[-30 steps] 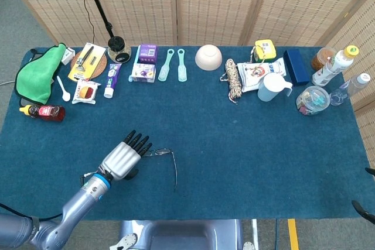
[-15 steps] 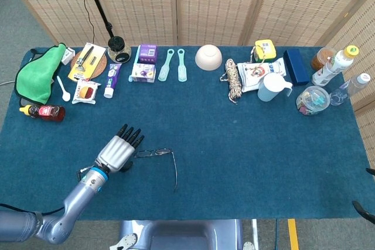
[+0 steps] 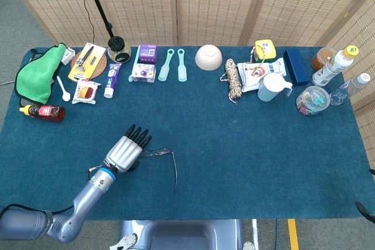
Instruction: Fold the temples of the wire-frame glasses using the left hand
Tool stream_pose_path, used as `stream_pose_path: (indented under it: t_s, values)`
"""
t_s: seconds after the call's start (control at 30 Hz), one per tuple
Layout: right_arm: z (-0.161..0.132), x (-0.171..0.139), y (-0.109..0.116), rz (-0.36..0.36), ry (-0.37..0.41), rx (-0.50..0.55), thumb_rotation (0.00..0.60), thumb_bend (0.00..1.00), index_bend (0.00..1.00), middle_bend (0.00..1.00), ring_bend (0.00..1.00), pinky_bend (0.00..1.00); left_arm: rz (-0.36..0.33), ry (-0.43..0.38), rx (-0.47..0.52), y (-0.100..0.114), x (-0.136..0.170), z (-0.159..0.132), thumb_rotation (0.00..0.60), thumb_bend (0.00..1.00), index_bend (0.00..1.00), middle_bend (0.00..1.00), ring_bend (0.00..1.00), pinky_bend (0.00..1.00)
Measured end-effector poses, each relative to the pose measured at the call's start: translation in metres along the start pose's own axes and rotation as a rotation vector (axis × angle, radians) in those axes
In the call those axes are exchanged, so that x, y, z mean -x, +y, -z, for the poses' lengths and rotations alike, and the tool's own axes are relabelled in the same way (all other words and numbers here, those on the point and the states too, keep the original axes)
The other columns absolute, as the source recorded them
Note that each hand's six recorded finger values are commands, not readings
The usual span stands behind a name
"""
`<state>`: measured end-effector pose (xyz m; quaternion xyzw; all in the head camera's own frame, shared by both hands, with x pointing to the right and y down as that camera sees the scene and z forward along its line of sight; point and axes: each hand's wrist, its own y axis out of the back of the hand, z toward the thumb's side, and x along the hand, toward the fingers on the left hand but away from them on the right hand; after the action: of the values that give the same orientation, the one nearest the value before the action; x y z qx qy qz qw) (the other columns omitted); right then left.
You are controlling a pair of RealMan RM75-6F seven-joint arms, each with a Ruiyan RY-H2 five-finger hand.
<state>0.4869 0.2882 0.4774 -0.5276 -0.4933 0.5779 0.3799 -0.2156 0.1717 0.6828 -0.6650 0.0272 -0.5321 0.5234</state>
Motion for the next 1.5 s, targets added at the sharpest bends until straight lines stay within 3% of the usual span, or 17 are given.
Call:
stream_pose_path:
  t_s: [0.27,0.47,0.67,1.07,1.5]
  values:
    - [0.002,-0.002,0.002,0.004,-0.006,-0.002,0.600,0.00,0.25,0.12,0.15,0.22,-0.033,-0.018,-0.006,0.002,-0.001,-0.011,0.506,0.34,0.21,0.00,0.00,0.00]
    - [0.002,-0.002,0.002,0.004,-0.007,-0.005,0.600,0.00,0.25,0.12,0.15,0.22,-0.050,-0.021,0.003,0.002,-0.002,-0.016,0.531,0.34,0.26,0.00,0.00,0.00]
    - [0.002,-0.003,0.003,0.005,-0.010,-0.008,0.600,0.00,0.25,0.12,0.15,0.22,-0.076,-0.017,0.014,0.004,-0.006,-0.018,0.598,0.34,0.36,0.00,0.00,0.00]
    - [0.001,-0.002,0.003,0.003,-0.015,-0.014,0.600,0.00,0.25,0.12,0.15,0.22,-0.129,-0.002,0.053,0.004,-0.020,-0.019,0.600,0.34,0.50,0.01,0.00,0.00]
    - [0.003,-0.001,0.003,0.002,-0.020,-0.016,0.600,0.00,0.25,0.12,0.15,0.22,-0.162,0.009,0.051,0.007,-0.028,-0.016,0.600,0.34,0.54,0.03,0.00,0.00]
